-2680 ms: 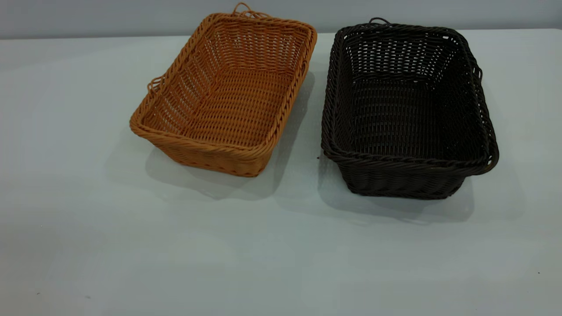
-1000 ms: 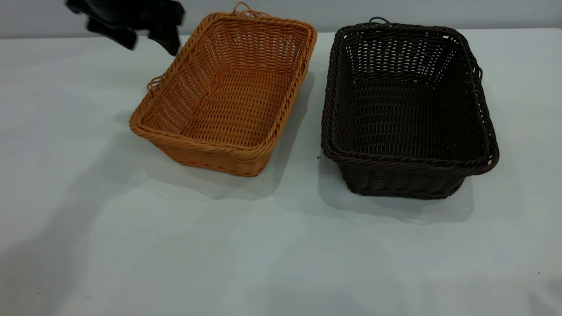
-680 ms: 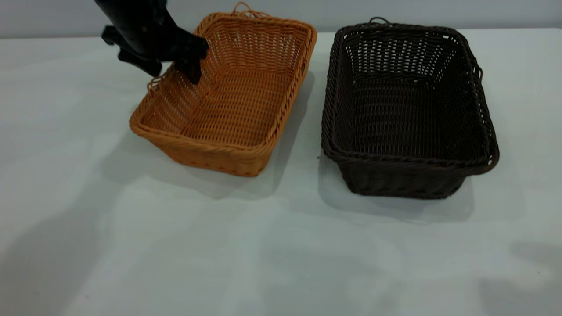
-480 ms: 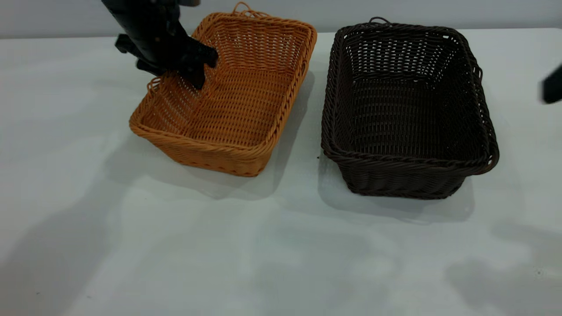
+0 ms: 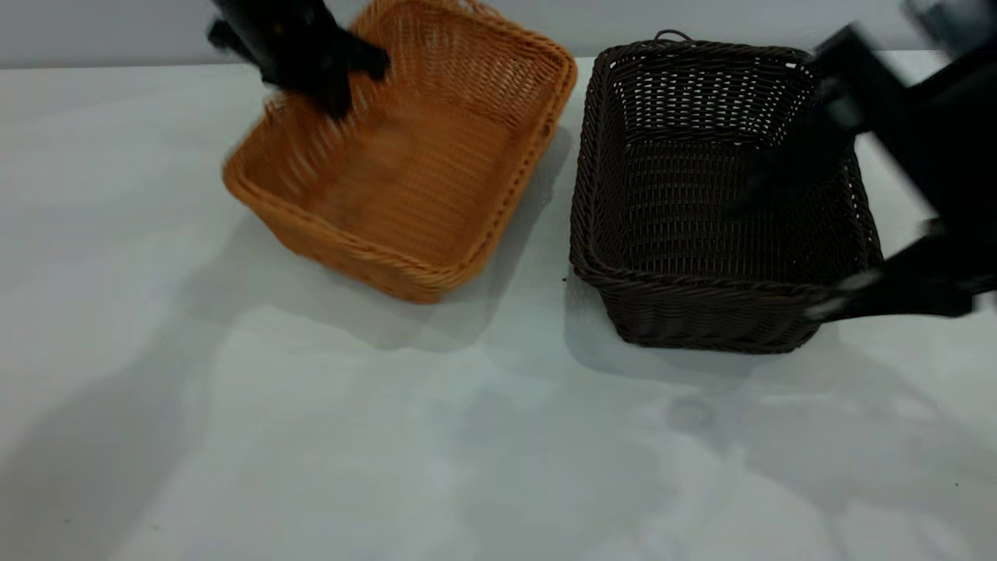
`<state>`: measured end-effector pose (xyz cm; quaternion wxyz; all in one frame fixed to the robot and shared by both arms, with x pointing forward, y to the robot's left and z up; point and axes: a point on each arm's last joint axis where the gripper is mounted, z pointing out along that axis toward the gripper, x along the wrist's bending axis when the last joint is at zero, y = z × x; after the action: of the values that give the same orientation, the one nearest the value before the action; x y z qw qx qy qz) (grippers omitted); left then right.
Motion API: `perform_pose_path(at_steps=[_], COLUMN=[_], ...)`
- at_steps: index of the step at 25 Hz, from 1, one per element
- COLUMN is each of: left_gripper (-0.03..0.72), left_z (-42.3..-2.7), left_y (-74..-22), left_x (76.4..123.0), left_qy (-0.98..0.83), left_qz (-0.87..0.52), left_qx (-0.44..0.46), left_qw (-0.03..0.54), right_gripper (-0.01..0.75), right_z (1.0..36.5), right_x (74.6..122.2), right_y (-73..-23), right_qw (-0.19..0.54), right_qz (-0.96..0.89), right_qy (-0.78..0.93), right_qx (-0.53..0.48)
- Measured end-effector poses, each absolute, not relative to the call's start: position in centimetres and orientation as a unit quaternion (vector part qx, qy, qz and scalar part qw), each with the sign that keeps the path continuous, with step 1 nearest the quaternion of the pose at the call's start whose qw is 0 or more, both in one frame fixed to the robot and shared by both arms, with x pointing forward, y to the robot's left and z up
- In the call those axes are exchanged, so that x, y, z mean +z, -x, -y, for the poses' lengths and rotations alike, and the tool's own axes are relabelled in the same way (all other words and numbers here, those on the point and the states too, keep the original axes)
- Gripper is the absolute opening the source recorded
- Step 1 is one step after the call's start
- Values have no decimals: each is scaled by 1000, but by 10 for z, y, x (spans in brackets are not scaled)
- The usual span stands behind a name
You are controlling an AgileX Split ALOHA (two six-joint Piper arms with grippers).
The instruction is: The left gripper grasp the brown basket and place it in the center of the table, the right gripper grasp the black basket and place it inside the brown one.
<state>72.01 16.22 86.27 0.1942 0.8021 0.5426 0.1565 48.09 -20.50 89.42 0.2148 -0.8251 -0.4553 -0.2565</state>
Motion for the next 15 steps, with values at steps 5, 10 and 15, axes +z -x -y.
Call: perform_pose_path(at_steps=[5,10,15], left_gripper=[79,79,79], left_z=[-181,-180,-180], left_y=[-726,-725,-725], left_x=[922,951,951], left_qy=[-791,-788,-790], left_qz=[-529,-512,-509], left_qx=[207,234,234], left_qw=[227,250,248], right_gripper=[574,574,488], right_z=[200,200,202], right_x=[856,823,802], right_y=[-501,-513,-523], right_qw=[224,223,203], right_qz=[384,338,327], right_qy=[863,889,902], right_qx=[-238,-215,-196])
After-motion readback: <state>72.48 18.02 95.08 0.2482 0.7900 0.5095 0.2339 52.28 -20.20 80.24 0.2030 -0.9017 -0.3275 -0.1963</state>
